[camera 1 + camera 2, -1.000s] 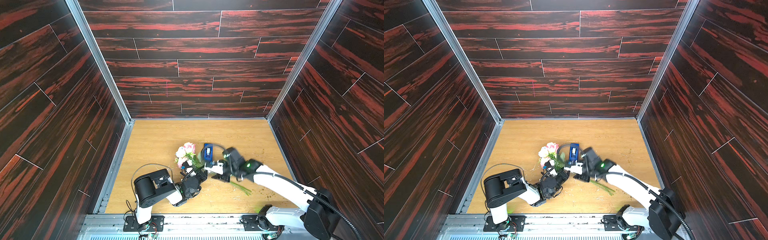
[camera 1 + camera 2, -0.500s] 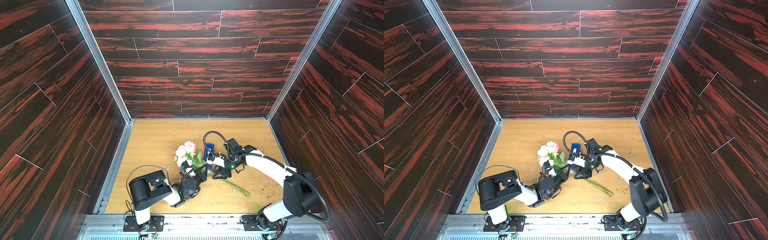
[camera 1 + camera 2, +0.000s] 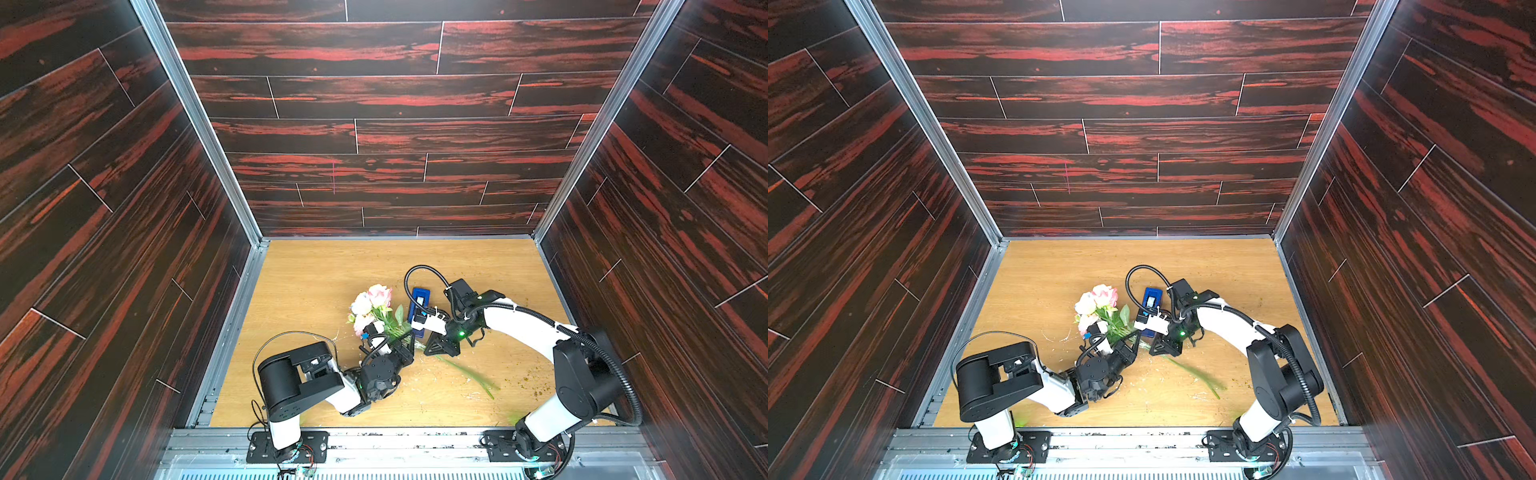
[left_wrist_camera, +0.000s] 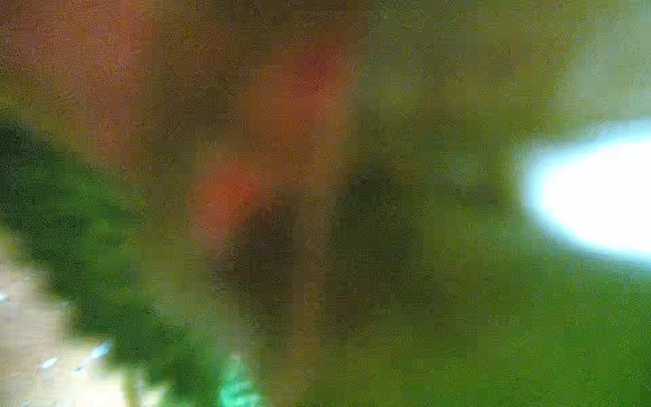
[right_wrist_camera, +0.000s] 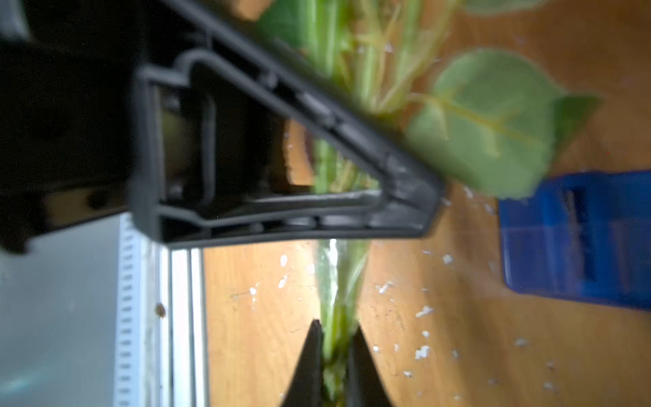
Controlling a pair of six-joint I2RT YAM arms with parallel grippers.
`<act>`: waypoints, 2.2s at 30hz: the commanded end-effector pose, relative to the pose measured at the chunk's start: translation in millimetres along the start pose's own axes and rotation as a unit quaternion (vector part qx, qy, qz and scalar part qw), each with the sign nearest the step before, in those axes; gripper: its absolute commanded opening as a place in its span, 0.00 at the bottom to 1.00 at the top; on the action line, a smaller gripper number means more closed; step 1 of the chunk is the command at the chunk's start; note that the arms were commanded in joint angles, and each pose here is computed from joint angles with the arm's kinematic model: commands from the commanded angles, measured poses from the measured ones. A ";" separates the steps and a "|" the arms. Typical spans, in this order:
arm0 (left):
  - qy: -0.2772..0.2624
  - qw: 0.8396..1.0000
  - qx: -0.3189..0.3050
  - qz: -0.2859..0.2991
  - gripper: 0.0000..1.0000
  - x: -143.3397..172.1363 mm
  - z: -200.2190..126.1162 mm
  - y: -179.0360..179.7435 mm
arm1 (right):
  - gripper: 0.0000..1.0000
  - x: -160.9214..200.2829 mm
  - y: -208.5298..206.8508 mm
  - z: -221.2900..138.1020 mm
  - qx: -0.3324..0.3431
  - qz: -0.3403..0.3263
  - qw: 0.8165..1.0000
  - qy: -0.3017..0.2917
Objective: Wrap bouquets with tape
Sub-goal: Wrap the tape around the bouquet.
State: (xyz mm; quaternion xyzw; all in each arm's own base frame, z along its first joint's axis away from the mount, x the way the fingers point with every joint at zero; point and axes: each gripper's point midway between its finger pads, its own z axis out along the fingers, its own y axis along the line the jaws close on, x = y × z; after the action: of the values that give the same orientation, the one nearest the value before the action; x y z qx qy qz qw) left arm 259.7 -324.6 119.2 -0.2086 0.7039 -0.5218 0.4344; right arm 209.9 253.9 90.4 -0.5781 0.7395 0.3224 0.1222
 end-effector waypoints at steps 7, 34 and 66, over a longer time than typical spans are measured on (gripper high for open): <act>-0.011 1.000 -0.002 -0.029 0.39 -2.1 -8.4 1.7 | 0.00 1.0 4.9 3.5 0.090 -0.066 0.994 -0.009; -0.032 0.998 -0.023 -0.053 0.49 -2.1 -2.0 16.0 | 0.00 -12.9 -14.9 6.7 0.377 -0.189 0.906 0.032; -0.027 0.998 -0.017 -0.045 0.00 -5.1 7.5 14.2 | 0.46 -9.7 40.7 8.3 0.278 -0.192 0.941 0.014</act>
State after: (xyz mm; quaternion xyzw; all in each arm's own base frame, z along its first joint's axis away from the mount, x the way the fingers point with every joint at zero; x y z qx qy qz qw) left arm 268.6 -314.3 102.8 -0.2768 0.6900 -0.5214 0.4188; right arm 193.3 266.9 93.5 -0.6361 0.6853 -0.0023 0.3546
